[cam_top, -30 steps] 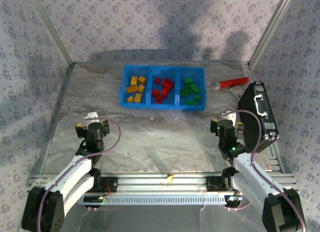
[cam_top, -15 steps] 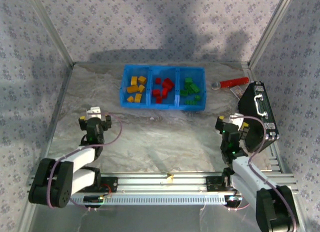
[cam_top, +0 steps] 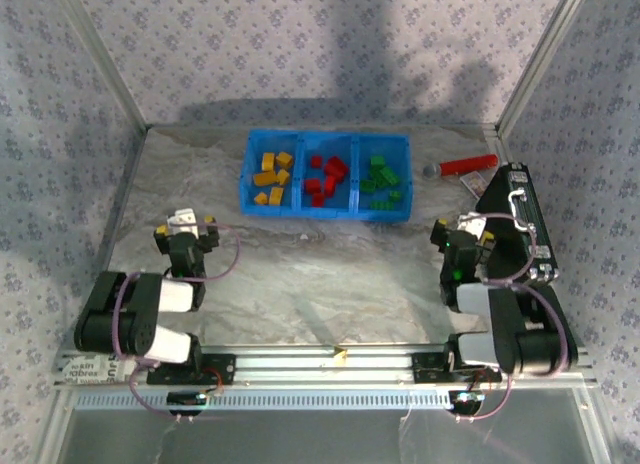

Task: Sort the legos into containers by color
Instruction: Reset both arms

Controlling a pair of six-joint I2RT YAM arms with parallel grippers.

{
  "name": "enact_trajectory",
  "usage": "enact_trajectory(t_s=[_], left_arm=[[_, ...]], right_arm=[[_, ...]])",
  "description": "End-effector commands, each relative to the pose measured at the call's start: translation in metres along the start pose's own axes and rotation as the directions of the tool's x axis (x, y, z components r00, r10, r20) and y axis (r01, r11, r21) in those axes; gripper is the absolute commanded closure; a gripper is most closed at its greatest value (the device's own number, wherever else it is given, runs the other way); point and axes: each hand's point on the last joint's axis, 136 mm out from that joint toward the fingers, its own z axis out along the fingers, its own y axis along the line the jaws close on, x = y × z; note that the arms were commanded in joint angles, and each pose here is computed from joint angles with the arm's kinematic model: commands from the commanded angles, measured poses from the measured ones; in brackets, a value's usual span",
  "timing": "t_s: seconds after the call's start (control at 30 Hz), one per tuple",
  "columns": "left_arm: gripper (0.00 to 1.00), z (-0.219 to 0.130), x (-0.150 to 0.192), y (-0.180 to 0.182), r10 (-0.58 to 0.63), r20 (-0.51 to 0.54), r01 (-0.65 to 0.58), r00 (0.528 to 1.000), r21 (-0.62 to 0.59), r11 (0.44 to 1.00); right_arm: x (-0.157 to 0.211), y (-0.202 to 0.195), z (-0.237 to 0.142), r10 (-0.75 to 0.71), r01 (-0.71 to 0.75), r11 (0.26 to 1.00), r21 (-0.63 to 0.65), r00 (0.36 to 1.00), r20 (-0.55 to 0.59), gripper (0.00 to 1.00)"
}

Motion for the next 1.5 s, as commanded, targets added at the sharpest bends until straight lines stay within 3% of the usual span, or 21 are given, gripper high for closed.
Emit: enact_trajectory(t_s=[0.0,0.2,0.4,0.47,0.57,0.73,0.8,1.07,1.27,1.47], left_arm=[[0.00,0.000,-0.025,-0.006,-0.053,0.103,0.049,0.993,0.045,0.998],[0.00,-0.012,-0.021,-0.014,-0.046,0.154,0.027,0.987,0.119,0.992],[0.00,-0.014,-0.012,-0.047,0.074,0.157,-0.108,0.985,0.221,0.969],[0.00,-0.020,-0.010,-0.061,0.116,0.173,-0.162,0.978,0.281,0.946],[0.00,-0.019,-0.011,-0.060,0.112,0.174,-0.158,0.978,0.280,0.947],[0.00,-0.018,-0.012,-0.061,0.112,0.173,-0.158,0.978,0.281,0.947],[0.00,-0.017,-0.012,-0.061,0.109,0.172,-0.155,0.979,0.281,0.947],[0.00,-0.014,-0.012,-0.060,0.103,0.167,-0.147,0.980,0.275,0.950],[0.00,0.001,-0.013,-0.055,0.090,0.095,-0.112,0.991,0.263,0.958],[0.00,0.032,-0.010,-0.050,0.060,-0.064,-0.041,0.996,0.268,0.962]], right_arm=[[-0.022,0.019,0.006,-0.025,0.029,0.998,-0.054,0.998,0.066,0.01],[-0.020,0.041,0.003,-0.114,0.127,0.983,-0.132,0.988,0.101,0.01],[-0.019,0.046,-0.006,-0.132,0.154,0.975,-0.161,0.981,0.143,0.01],[-0.016,0.061,-0.015,-0.176,0.216,0.948,-0.235,0.968,0.179,0.01],[-0.012,0.071,-0.020,-0.215,0.269,0.923,-0.276,0.954,0.211,0.01],[-0.010,0.059,0.015,-0.150,0.167,0.951,-0.260,0.985,0.086,0.01],[-0.006,0.054,0.036,-0.119,0.101,0.962,-0.255,0.991,-0.058,0.01],[-0.006,0.047,0.038,-0.103,0.085,0.966,-0.246,0.993,-0.062,0.01],[-0.006,0.047,0.038,-0.104,0.086,0.965,-0.246,0.993,-0.060,0.01],[-0.006,0.047,0.038,-0.105,0.087,0.965,-0.245,0.993,-0.059,0.01]])
